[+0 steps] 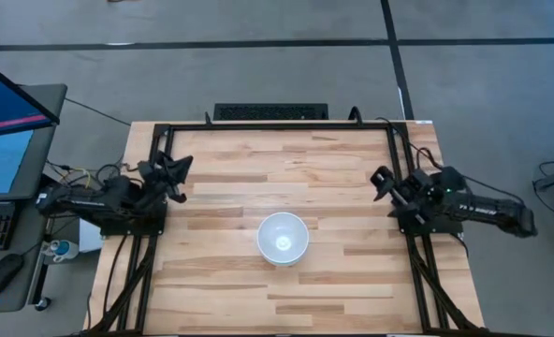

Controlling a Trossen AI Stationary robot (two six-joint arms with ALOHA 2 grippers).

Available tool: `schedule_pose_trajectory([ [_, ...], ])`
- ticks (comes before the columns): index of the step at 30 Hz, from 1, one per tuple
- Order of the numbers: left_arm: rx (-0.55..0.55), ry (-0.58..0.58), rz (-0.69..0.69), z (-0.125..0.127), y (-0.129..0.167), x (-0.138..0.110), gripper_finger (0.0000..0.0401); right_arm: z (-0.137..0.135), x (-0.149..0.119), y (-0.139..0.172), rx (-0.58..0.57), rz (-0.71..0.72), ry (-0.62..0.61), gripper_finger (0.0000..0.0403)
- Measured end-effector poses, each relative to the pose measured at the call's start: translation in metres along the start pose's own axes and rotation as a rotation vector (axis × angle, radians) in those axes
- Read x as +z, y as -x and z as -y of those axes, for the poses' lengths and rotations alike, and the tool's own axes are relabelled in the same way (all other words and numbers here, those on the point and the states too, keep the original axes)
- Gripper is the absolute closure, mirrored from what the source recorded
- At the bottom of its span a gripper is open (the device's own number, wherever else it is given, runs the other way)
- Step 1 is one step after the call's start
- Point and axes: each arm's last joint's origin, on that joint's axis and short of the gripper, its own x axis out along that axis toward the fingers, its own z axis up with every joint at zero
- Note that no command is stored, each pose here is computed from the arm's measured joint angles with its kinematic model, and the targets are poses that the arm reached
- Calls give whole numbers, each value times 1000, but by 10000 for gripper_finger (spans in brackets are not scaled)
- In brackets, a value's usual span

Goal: Nest bowls inside each other
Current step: Return to Home Position

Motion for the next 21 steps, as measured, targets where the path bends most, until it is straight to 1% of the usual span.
schedule_pose_trajectory([
  [2, 16, -4, 29, 0, 0, 3, 401, 1, -4, 0, -6, -28, -19, 148],
  [6, 27, -21, -3, -1, 0, 0, 401, 7, -18, 1, -58, -147, -34, 148],
  [8, 30, -18, -30, -1, 0, -4, 401, 10, -28, 3, -88, -226, -74, 148],
  [11, 34, -28, -87, -2, 1, -10, 401, 13, -42, 7, -137, -336, -181, 148],
  [16, 40, -138, -233, -4, 3, -26, 401, 13, -61, 17, -206, -496, -347, 148],
  [21, 46, -279, -424, -9, 10, -46, 401, 14, -63, 17, -214, -514, -366, 148],
])
